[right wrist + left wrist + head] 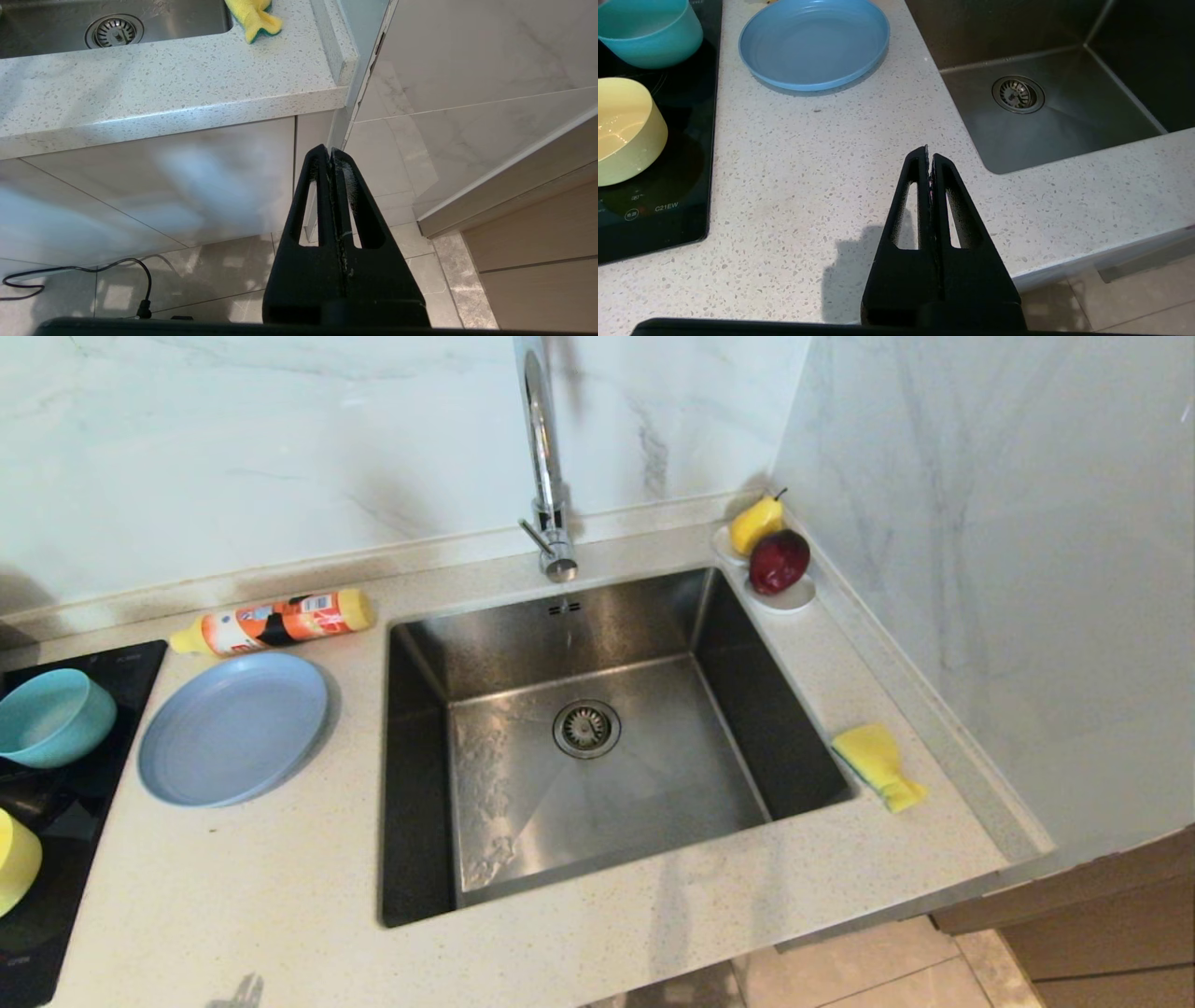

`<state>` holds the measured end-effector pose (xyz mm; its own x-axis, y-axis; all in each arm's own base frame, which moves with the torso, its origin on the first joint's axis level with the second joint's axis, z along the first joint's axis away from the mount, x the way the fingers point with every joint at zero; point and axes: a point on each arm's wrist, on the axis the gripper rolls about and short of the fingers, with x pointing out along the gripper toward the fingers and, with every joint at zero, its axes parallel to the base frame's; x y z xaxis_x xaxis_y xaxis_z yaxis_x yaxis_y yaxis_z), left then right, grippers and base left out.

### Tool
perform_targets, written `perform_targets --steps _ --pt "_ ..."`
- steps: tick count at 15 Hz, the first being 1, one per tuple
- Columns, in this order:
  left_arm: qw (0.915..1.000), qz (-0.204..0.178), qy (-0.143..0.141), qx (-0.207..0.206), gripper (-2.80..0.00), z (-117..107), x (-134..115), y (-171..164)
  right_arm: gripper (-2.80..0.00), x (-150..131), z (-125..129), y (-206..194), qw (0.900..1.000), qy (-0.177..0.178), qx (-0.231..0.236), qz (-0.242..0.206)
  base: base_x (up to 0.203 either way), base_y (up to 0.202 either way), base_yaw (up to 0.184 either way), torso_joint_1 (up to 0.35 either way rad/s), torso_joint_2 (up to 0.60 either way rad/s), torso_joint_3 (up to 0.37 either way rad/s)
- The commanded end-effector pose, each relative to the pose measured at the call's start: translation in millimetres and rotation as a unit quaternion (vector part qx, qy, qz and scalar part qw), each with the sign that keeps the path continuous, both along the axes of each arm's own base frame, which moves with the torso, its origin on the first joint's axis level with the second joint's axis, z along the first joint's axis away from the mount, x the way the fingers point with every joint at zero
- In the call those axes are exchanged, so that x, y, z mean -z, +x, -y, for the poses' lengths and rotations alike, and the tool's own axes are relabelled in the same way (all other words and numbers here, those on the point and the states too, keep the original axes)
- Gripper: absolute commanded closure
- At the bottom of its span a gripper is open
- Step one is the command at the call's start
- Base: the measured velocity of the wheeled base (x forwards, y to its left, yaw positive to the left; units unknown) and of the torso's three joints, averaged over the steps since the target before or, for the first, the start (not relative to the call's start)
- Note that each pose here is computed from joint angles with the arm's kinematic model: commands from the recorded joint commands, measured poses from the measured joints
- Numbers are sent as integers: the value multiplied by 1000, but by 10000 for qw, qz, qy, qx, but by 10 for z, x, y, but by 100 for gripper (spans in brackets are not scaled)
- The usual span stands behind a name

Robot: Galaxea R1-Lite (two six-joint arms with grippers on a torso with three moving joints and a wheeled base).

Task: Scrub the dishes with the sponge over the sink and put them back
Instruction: Place the bowl on the plate

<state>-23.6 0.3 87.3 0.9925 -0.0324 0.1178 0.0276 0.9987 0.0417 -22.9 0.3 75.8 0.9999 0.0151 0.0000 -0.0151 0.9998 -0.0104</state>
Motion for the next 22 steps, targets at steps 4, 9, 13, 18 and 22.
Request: perform_targets --steps 4,9,13,18,22 --pt "9998 -193 -7 15 0 1 109 33 0 0 0 1 10000 -2 -1 -8 0 0 0 0 0 0" --pt "9993 -174 -292 -141 0 -7 105 33 0 0 0 1 10000 -2 -1 -8 0 0 0 0 0 0" --pt "9992 -187 -290 -188 0 -9 107 33 0 0 0 1 10000 -2 -1 -8 0 0 0 0 0 0" --pt "9955 787 -290 -451 0 -30 -736 -327 0 0 0 1 10000 -2 -1 -8 0 0 0 0 0 0" --pt "9906 406 -230 -1286 0 -63 -1582 -197 0 0 0 1 10000 -2 -1 -8 0 0 0 0 0 0"
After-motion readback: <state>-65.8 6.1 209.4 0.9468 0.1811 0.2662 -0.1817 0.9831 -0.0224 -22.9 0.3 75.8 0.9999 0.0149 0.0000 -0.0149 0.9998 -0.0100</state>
